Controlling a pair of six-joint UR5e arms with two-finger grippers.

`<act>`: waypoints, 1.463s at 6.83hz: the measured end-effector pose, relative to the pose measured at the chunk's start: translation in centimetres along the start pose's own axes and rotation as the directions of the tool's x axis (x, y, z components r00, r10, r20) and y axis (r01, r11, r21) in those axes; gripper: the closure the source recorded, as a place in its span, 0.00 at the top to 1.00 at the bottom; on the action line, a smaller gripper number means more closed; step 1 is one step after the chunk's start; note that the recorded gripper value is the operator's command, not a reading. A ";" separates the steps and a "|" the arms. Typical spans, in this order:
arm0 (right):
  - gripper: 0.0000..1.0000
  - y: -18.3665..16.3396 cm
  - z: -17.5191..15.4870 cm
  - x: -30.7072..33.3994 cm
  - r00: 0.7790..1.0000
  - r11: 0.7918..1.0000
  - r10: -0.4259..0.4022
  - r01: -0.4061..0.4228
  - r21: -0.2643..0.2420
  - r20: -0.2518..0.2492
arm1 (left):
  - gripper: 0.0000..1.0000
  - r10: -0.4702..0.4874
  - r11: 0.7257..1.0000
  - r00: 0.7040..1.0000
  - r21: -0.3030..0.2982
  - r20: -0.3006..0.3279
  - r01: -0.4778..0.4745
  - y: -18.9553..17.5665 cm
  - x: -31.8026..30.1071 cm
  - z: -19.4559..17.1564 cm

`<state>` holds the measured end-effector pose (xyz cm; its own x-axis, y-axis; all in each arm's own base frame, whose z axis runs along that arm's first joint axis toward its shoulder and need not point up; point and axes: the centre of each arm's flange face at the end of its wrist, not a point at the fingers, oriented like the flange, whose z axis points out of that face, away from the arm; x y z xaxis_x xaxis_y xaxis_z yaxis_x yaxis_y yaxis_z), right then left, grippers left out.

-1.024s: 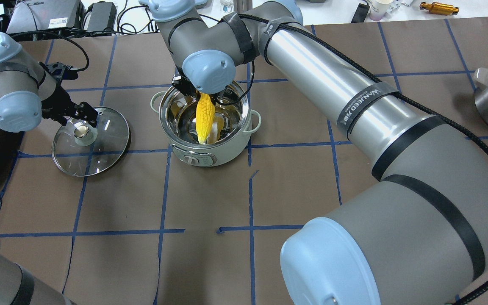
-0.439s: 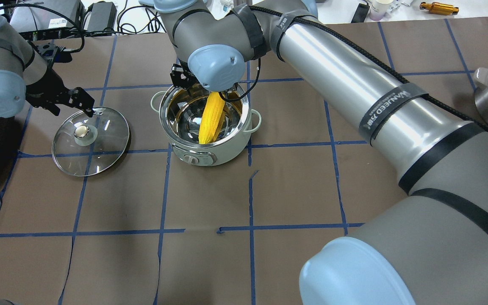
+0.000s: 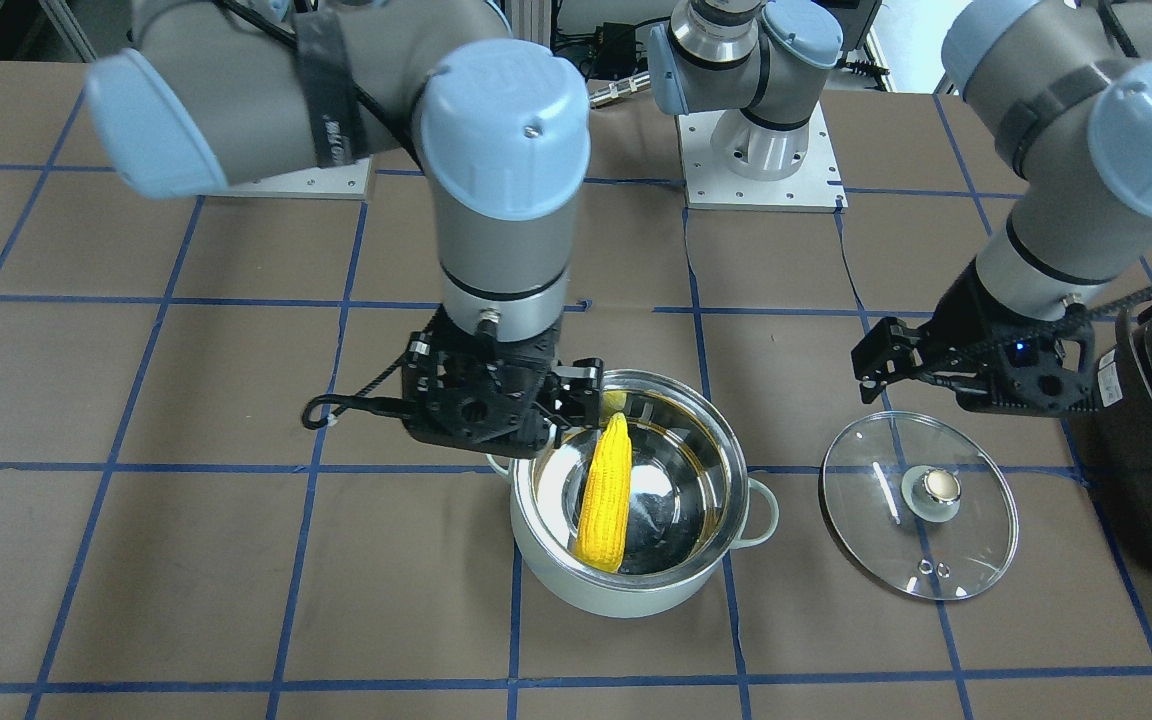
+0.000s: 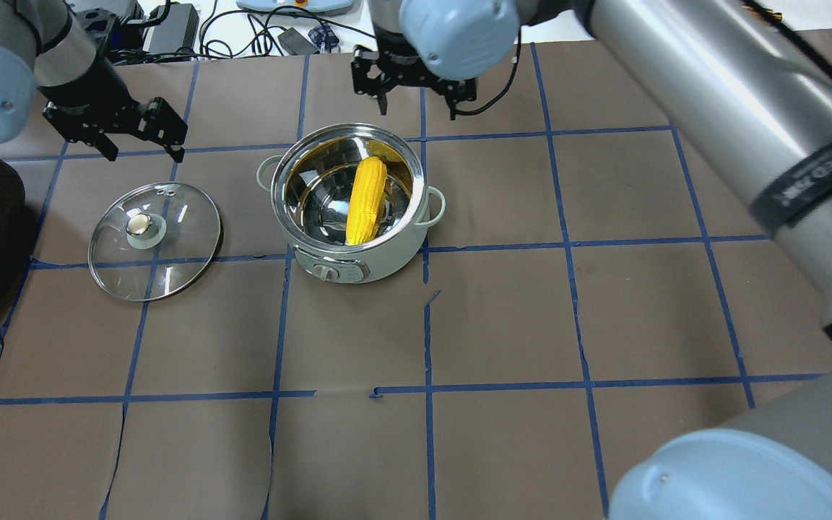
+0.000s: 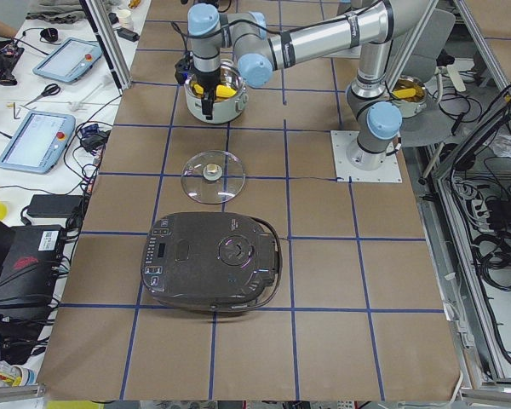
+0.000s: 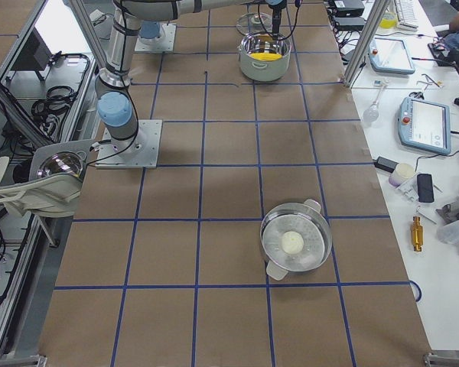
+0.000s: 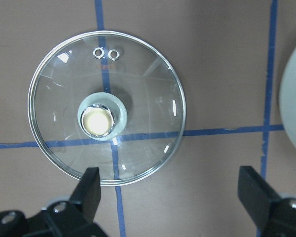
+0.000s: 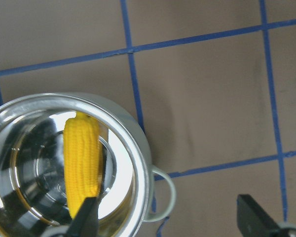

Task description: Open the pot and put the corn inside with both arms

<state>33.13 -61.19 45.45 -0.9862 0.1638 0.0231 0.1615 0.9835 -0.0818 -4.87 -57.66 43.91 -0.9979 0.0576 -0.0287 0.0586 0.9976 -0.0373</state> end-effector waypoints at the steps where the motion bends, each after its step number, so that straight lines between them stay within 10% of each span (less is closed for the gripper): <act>1: 1.00 -0.8 -1.8 5.8 1.000 1.000 -0.001 0.001 -0.031 -0.019 | 1.00 -0.012 1.000 1.000 0.006 0.005 0.012 0.5 3.5 -2.4; 5: 1.00 5.4 -3.7 21.9 0.997 0.993 -0.073 0.069 -0.099 -0.032 | 1.00 0.030 0.999 1.000 0.042 -0.006 -0.030 4.8 10.8 -8.2; 10: 1.00 8.6 -4.3 23.5 0.993 0.988 -0.120 0.120 -0.095 0.004 | 1.00 -0.015 1.000 1.000 0.021 -0.027 0.016 8.5 10.6 -11.0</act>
<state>11.55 -48.54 49.57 -0.9986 0.0441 0.0290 0.0446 0.9989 0.0167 -15.23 -48.10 54.33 -0.9991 0.0433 -0.0014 0.0433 0.9974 -0.0584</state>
